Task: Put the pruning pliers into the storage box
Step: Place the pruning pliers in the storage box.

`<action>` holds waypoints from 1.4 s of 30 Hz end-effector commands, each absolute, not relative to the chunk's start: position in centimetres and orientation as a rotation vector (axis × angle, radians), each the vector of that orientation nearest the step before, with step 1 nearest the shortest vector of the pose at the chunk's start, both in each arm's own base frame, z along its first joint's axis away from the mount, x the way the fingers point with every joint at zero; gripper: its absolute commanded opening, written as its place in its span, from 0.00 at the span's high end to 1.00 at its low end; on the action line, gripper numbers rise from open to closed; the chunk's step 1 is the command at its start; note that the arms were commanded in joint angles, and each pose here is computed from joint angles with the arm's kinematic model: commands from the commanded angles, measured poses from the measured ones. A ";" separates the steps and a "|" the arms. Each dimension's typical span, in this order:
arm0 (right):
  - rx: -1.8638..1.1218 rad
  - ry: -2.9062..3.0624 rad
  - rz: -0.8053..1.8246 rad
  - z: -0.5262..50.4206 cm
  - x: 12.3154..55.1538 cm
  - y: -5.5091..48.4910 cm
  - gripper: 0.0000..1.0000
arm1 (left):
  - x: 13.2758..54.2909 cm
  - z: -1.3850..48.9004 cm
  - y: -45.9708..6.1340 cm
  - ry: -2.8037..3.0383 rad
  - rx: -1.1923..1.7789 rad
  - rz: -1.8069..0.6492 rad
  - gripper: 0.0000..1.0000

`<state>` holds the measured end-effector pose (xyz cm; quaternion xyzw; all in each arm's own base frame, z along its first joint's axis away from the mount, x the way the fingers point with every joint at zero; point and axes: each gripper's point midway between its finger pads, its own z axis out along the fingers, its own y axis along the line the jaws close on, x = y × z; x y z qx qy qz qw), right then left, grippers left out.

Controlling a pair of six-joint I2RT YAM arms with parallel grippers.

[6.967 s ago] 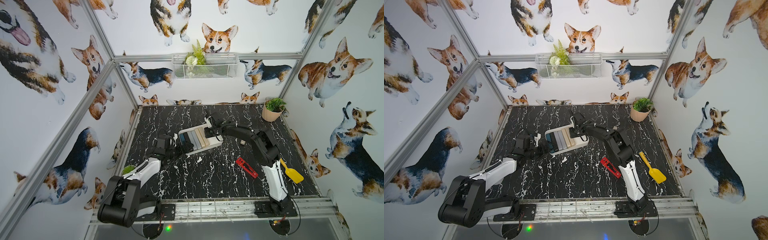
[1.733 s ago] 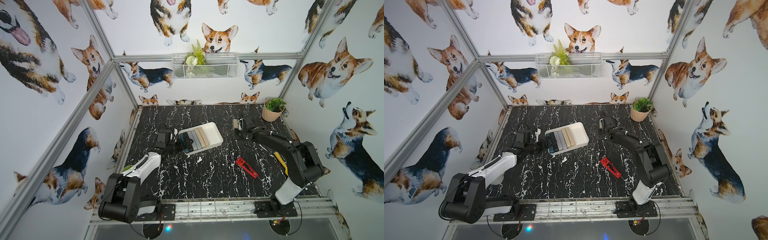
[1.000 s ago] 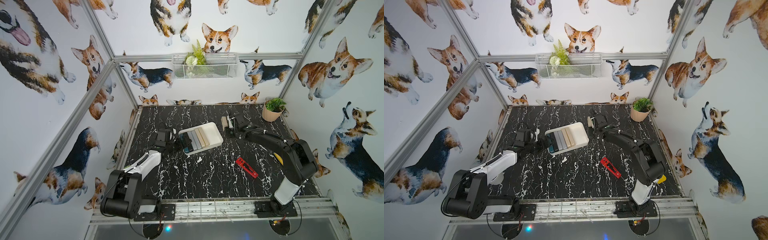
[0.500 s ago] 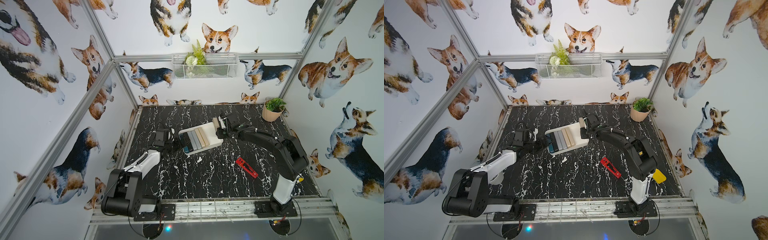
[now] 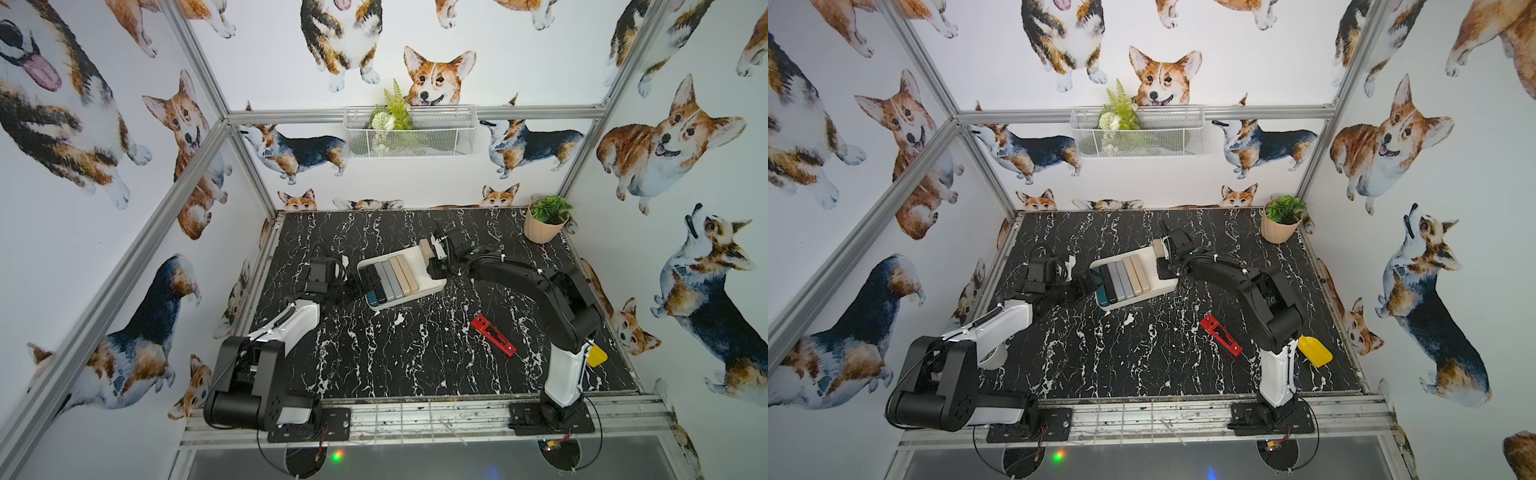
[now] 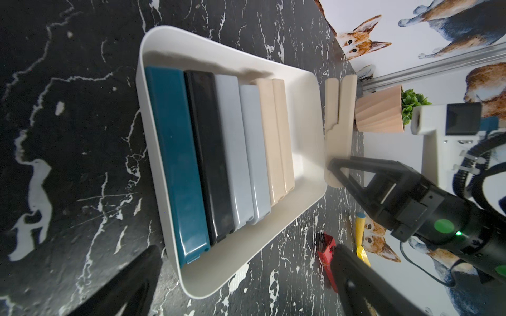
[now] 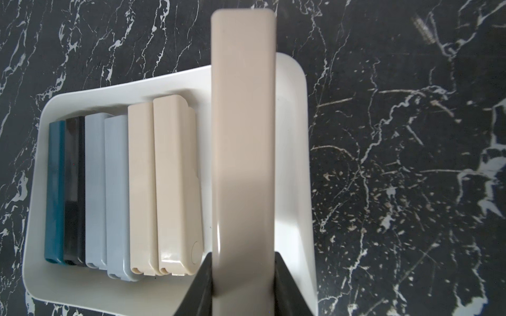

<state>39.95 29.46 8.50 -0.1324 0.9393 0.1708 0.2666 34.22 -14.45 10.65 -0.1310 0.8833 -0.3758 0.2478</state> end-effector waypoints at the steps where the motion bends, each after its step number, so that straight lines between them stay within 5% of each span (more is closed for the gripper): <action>1: -0.391 2.497 0.496 9.0 40.5 30.7 1.00 | 34.5 11.1 -14.7 2.378 -0.349 -1.055 0.00; 42: -0.453 2.595 0.413 4.6 39.6 32.7 1.00 | 34.2 10.9 -14.4 2.370 -0.365 -1.072 0.00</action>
